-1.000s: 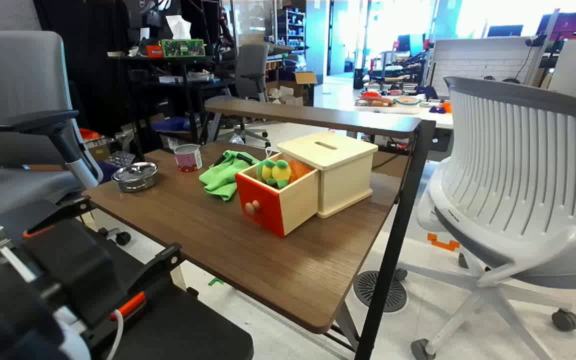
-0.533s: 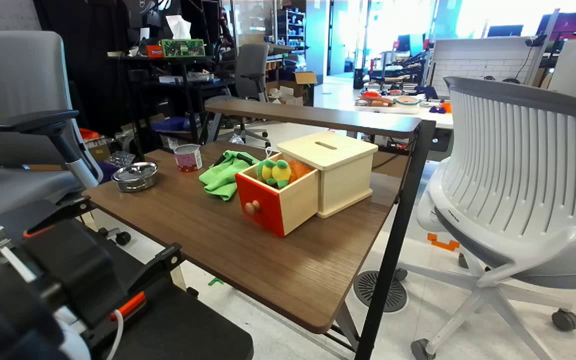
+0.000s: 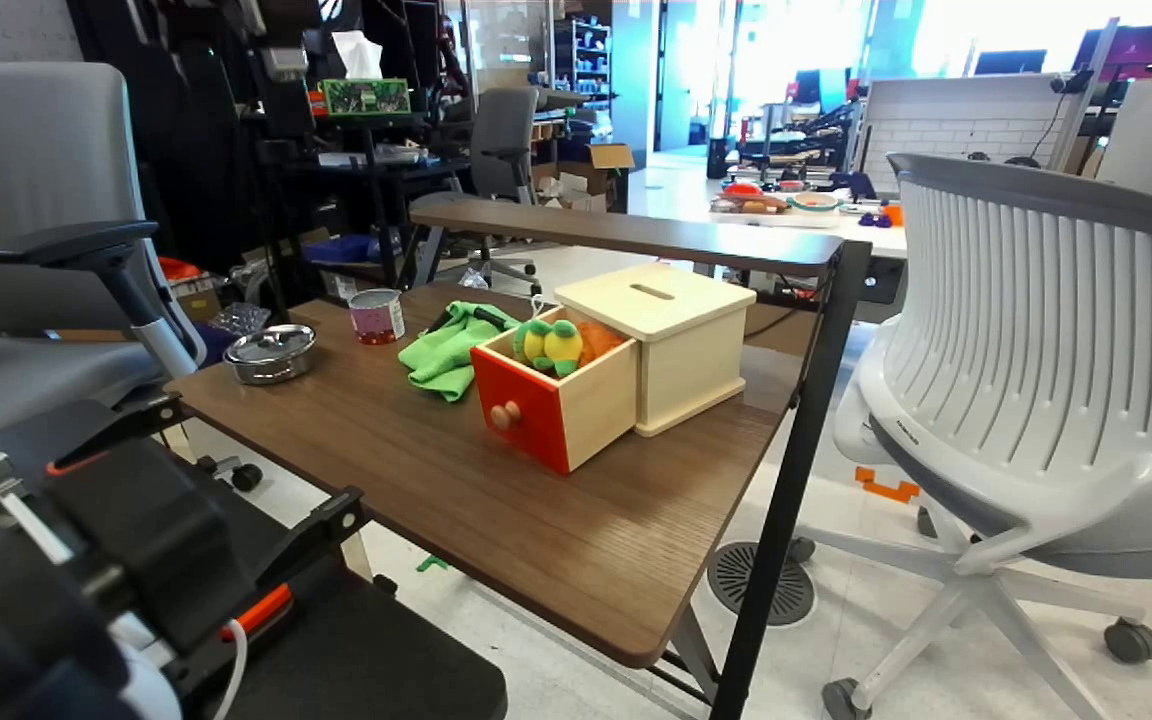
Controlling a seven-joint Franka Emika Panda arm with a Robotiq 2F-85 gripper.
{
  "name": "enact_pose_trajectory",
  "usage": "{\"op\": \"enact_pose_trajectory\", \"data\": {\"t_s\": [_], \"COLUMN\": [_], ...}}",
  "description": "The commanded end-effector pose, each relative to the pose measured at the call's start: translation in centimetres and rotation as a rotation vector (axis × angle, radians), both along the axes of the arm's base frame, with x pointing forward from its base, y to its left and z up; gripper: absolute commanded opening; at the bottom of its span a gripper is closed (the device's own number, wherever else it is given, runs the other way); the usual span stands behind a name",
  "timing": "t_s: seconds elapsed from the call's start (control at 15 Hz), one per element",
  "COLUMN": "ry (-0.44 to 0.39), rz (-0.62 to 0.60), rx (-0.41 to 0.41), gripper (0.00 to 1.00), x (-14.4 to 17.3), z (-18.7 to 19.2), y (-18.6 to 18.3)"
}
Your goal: Move the green cloth closer to the edge of the table
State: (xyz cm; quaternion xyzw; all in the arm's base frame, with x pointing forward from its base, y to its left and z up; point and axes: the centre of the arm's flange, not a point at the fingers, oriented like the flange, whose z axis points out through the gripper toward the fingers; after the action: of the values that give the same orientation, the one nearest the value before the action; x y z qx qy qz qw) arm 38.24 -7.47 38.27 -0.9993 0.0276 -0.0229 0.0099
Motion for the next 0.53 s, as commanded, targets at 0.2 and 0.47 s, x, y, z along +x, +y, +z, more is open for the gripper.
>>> {"op": "enact_pose_trajectory", "data": {"t_s": [0.2,0.47], "ry": [-0.084,-0.089], "rz": [-0.029,-0.094], "rx": [0.107,0.056], "gripper": [1.0,1.0], "x": [8.6,13.9], "z": [-4.7,-8.2], "y": [7.6,10.5]}}
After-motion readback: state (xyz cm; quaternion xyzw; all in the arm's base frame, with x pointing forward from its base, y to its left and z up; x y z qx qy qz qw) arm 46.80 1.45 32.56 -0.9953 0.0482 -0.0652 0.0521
